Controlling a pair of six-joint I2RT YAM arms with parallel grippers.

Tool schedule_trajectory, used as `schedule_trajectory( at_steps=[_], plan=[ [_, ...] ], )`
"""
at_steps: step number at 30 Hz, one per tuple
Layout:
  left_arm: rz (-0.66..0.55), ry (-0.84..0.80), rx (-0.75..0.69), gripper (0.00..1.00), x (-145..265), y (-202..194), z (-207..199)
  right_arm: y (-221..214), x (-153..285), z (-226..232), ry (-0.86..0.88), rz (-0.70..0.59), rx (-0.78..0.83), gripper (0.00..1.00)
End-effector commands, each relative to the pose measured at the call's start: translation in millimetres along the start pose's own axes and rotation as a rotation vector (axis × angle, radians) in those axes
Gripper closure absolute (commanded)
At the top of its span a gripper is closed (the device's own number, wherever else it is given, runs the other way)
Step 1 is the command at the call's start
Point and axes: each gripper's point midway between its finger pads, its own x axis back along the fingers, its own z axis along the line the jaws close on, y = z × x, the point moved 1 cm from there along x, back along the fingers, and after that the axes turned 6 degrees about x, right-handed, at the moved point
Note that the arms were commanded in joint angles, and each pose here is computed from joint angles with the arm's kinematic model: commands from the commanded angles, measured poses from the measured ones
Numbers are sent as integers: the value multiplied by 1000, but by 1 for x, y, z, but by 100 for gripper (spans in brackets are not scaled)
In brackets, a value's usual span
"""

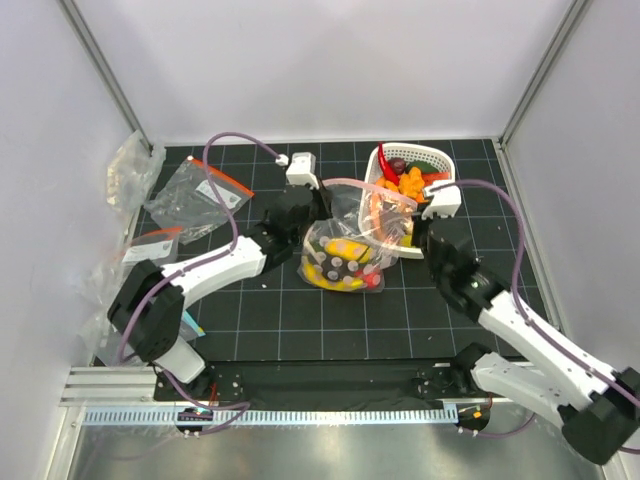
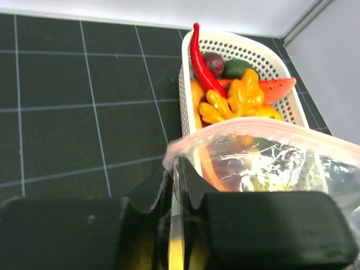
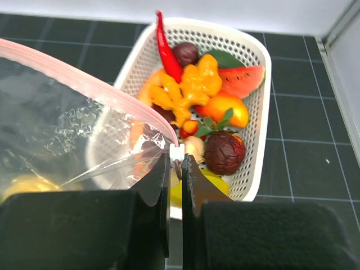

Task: Place the food in the zip-top bag and seal the zipper
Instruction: Place the zipper food storage bag at the center of the board, then reset both arms

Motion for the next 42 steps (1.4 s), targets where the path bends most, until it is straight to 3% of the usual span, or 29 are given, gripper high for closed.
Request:
schedule_trajectory(
  at_steps=[1, 7, 9, 11, 14, 15, 17, 18, 19, 24, 26, 27, 30, 35, 38, 39, 42],
  plan=[
    [-117, -79, 52, 87, -17, 43, -21, 24, -29, -6, -15, -47, -99, 99],
    [-146, -12, 46, 89, -32, 64, 5, 19, -58, -6, -53, -28, -103, 98],
    [-125, 1, 41, 51, -39, 70, 16, 19, -65, -15, -89, -22, -120, 95],
    [-40, -24, 34, 20, -42, 61, 18, 10, -74, -19, -109, 3, -126, 96],
    [-50, -26, 32, 12, -33, 73, 18, 0, -85, -30, -138, 36, -163, 92],
    [-65, -33, 35, 10, -28, 76, 18, -2, -87, -39, -153, 40, -180, 85],
    [-87, -40, 85, 7, -11, 79, 20, -1, -86, -40, -149, 31, -227, 56],
    [-90, -41, 98, 7, -6, 79, 21, -1, -84, -37, -129, 27, -234, 19],
    [-74, -39, 119, 7, 0, 71, 25, 3, -82, -37, -126, 14, -247, 1],
    [-91, -46, 175, 5, 40, 70, 34, 25, -53, -56, -194, -77, -386, 0],
    [-85, -26, 192, 2, 61, 68, 42, 27, -40, -82, -359, -85, -497, 0],
    [-76, -9, 200, 1, 67, 66, 46, 22, -29, -86, -411, -27, -600, 0],
    [-35, -2, 248, 0, 98, 56, 54, 34, -17, -64, -232, 47, -533, 0],
    [8, -68, 255, 0, 140, 39, 58, 17, 9, -74, -272, 42, -592, 0],
    [-76, -69, 232, 0, 159, 36, 75, 10, 21, -80, -284, -35, -681, 0],
    [-101, -67, 185, 0, 165, 25, 88, 11, 22, -76, -259, -55, -708, 1],
    [-199, -90, 224, 0, 176, 38, 90, 17, 28, -65, -149, -119, -741, 0]
  ],
)
